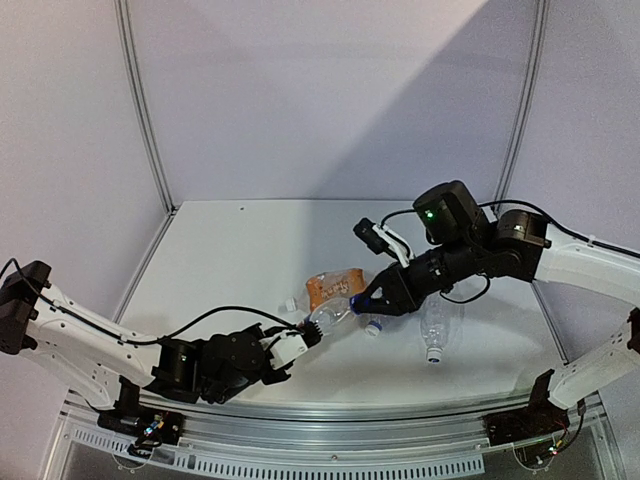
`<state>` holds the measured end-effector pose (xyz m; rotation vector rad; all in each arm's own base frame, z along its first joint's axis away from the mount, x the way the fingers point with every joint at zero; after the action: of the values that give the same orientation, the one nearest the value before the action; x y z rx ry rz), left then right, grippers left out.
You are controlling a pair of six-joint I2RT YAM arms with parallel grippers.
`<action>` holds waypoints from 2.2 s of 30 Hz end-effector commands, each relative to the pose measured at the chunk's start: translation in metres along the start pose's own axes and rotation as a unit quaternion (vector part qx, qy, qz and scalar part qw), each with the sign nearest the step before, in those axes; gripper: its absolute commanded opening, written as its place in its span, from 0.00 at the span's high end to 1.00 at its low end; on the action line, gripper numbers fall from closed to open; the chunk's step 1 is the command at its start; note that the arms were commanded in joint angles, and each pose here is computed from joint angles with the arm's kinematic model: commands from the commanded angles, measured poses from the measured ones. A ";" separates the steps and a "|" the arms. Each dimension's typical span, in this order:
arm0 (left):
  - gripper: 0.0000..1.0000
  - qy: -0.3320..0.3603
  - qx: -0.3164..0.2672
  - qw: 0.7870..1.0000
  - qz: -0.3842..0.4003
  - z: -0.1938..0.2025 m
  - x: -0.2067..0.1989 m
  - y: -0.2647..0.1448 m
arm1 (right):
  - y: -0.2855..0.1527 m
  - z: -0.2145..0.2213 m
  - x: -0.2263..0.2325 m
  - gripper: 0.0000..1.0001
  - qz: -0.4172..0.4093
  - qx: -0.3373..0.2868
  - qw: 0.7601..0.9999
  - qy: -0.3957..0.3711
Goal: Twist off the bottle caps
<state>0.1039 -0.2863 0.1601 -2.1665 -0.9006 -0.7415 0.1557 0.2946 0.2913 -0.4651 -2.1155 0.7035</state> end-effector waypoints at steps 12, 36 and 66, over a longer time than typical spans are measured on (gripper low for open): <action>1.00 -0.014 -0.035 0.999 0.039 -0.008 -0.007 -0.005 | -0.001 0.024 0.003 1.00 -0.045 -0.053 0.734 -0.676; 1.00 -0.050 -0.046 0.996 0.055 -0.001 0.007 -0.008 | -0.033 0.055 0.025 1.00 0.004 0.023 0.721 -0.692; 1.00 -0.120 -0.013 0.991 -0.058 0.010 0.047 -0.014 | -0.058 0.072 0.041 0.92 0.069 -0.120 0.785 -0.603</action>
<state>0.1048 -0.2763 0.1772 -2.3384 -0.8418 -0.5854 0.0640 0.2470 0.3330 -0.0875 -3.6638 1.0737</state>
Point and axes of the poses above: each gripper's point midway between its finger pads, its own y axis out along the fingers, its own x axis along the line the jaws close on, z = x × y, the point moved 8 cm from there along -y, back along the fingers, and after that the axes turned 12 degrees about y, right-handed, at the moved point
